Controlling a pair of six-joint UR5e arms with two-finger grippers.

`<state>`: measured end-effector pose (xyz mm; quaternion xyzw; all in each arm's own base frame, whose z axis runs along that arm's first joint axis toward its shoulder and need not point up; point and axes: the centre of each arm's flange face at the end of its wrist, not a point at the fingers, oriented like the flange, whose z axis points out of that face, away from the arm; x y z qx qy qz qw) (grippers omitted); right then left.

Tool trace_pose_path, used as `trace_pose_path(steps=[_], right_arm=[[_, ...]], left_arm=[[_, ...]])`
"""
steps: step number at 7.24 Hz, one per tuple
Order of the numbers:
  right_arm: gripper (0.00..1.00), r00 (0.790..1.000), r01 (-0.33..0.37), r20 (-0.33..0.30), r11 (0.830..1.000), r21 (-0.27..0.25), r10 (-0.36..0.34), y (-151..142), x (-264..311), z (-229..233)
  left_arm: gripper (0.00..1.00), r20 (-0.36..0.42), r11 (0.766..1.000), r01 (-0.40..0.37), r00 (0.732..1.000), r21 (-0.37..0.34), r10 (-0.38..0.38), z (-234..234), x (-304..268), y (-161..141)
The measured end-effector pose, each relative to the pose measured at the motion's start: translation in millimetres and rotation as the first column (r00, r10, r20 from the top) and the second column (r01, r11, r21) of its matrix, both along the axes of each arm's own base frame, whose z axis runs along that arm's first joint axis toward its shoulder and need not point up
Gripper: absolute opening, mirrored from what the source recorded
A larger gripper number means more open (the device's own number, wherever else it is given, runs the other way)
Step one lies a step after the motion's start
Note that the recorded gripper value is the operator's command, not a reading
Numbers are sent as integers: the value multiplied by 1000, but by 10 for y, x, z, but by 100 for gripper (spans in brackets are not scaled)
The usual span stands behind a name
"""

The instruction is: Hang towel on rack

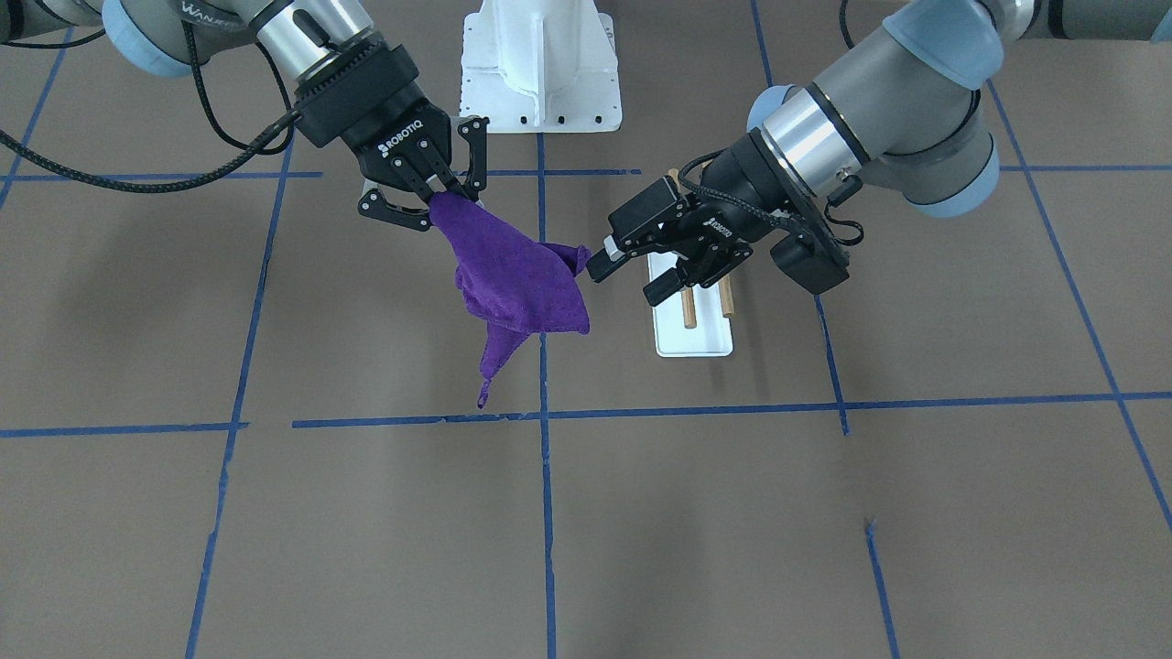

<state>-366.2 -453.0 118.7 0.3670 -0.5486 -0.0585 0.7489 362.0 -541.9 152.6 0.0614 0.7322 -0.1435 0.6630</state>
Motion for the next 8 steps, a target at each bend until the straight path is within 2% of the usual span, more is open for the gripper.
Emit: trace_pose_path(steps=[3, 4, 5, 6, 7, 8], right_arm=[[0, 1000, 25, 13, 1000, 10, -25, 134, -39, -50], [0, 999, 32, 20, 999, 15, -32, 179, -27, -72], [0, 999, 39, 27, 999, 21, -39, 229, -14, -97], [0, 999, 43, 31, 999, 24, -44, 257, -13, -109], [0, 998, 45, 31, 999, 24, -46, 269, -17, -110], [0, 998, 46, 31, 999, 24, -47, 271, -19, -109]], left_arm=[[99, -16, 1000, 2, 1000, 10, -2, -142, 36, 4], [97, -19, 1000, -1, 1000, 14, 1, -175, 64, 9], [89, -20, 1000, -6, 1000, 16, 7, -192, 100, 21], [68, -20, 1000, -12, 1000, 18, 12, -201, 137, 32], [40, -20, 1000, -15, 1000, 18, 15, -199, 157, 36], [6, -20, 1000, -17, 1000, 19, 17, -203, 164, 39]])
